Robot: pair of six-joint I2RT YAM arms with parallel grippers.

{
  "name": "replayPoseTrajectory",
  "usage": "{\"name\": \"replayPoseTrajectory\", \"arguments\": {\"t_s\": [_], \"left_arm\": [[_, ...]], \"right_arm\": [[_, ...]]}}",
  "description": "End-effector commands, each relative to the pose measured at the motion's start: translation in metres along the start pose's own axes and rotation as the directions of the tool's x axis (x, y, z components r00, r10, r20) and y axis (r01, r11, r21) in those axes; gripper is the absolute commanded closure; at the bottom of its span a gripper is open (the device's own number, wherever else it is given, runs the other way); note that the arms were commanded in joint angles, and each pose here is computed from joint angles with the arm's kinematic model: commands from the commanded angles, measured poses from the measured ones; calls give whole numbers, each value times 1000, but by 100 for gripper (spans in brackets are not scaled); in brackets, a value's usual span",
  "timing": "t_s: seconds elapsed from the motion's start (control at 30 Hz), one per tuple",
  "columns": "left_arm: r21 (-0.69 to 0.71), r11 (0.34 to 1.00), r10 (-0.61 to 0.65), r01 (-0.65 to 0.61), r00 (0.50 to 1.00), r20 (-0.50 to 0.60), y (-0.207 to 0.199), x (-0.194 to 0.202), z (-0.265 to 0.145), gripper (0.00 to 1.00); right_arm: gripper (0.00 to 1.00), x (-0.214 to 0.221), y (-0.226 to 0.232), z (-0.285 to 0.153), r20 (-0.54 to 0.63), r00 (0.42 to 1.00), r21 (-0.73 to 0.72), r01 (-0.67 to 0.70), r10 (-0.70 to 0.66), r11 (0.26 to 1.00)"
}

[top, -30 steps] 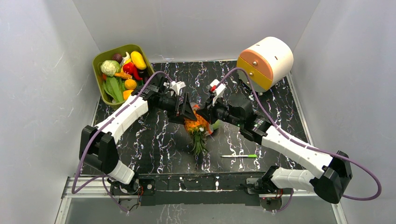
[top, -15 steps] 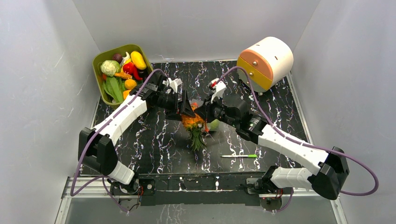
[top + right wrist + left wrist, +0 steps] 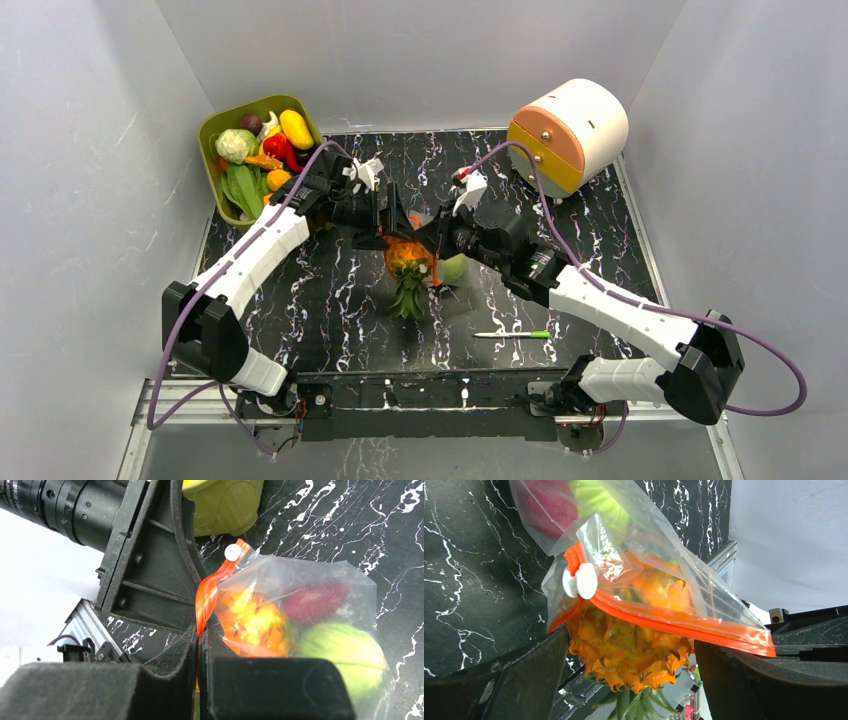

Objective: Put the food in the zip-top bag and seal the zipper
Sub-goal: Place the fake fruit in the zipper food storage bag.

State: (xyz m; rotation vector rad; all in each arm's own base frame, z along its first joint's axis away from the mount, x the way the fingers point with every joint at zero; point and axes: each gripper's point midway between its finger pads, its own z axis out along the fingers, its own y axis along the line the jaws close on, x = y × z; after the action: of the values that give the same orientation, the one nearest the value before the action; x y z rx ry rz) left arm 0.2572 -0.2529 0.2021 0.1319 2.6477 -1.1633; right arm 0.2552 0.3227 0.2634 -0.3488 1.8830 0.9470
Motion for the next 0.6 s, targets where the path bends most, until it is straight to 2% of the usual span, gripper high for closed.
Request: {"name": "replayPoseTrajectory", "arguments": {"t_s": [0.0,0.13,0.4,0.57], "left_arm": [[28,1000,5,-6,999,37,-22,-3,-21,4],[22,1000,8,-9,999,40,-24,-6,-22,2],[-55,997,51,-45,993,103,-29,-23,-40,2],[-147,986,102,-76,979,177,-20,-28,-57,10]], "right_arm": [[100,-22,11,1,71,995,-15,-68,69,998],[100,-25,-1,4,55,996,78,-79,75,994],[100,-29,-11,5,63,990,155,-131,123,979],[100,-22,-22,7,60,988,206,-153,144,966]]}}
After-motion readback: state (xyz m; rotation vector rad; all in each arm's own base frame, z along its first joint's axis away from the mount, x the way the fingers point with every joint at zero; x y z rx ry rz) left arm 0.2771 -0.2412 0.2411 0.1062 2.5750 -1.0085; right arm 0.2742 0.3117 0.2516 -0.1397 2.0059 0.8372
